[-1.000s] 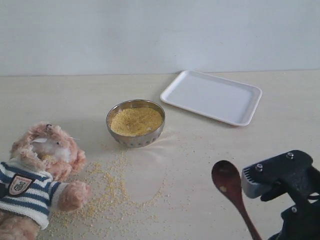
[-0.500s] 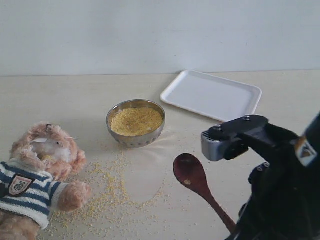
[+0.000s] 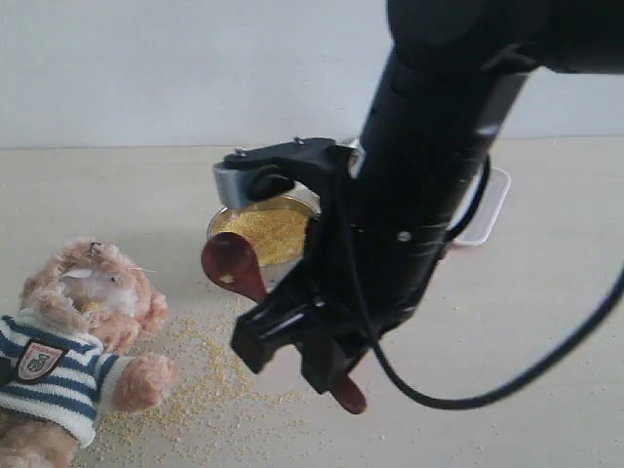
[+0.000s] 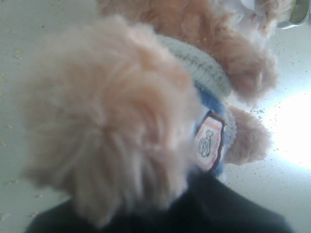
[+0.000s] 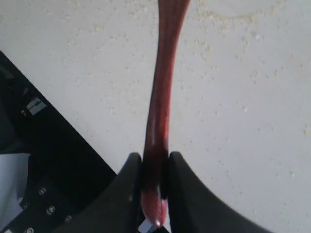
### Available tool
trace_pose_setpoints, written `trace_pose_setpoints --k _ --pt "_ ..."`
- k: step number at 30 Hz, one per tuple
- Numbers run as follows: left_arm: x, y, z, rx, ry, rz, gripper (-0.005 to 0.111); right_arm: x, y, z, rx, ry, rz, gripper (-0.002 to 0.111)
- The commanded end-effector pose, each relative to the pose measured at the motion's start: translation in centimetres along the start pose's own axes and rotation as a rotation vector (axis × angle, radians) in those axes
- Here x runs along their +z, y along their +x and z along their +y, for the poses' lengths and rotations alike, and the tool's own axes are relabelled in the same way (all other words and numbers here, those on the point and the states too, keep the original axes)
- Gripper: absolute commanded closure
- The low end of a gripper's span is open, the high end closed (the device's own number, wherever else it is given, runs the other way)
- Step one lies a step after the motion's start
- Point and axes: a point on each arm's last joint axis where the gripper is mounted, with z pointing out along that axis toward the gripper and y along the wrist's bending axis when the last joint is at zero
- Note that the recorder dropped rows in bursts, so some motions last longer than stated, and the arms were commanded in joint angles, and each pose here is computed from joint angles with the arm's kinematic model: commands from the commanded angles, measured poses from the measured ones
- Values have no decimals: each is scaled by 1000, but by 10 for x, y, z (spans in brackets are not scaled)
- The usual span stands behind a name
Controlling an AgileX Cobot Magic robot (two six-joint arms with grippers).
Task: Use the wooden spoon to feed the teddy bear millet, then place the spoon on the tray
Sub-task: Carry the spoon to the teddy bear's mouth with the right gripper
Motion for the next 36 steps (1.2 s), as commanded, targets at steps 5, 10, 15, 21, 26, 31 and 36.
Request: trace_pose_setpoints --k 5,10,15,21,26,31,36 --pt "0 1 -1 -7 15 -4 102 18 -58 25 -143 27 -20 106" --pt "0 1 -1 -7 15 -4 102 36 -87 36 -201 60 -33 106" --pt "0 1 -1 -7 15 -4 102 50 -106 47 -240 71 -45 106" --pt "0 1 -1 -7 15 -4 102 68 -115 48 -288 205 -30 106" --pt "0 1 -1 -7 15 -4 102 74 -115 55 -385 454 -37 106" --pt "0 1 -1 -7 15 -4 102 73 -113 75 -509 644 -76 106" --pt "0 1 -1 -7 15 -4 102 73 -112 82 -511 701 -104 106"
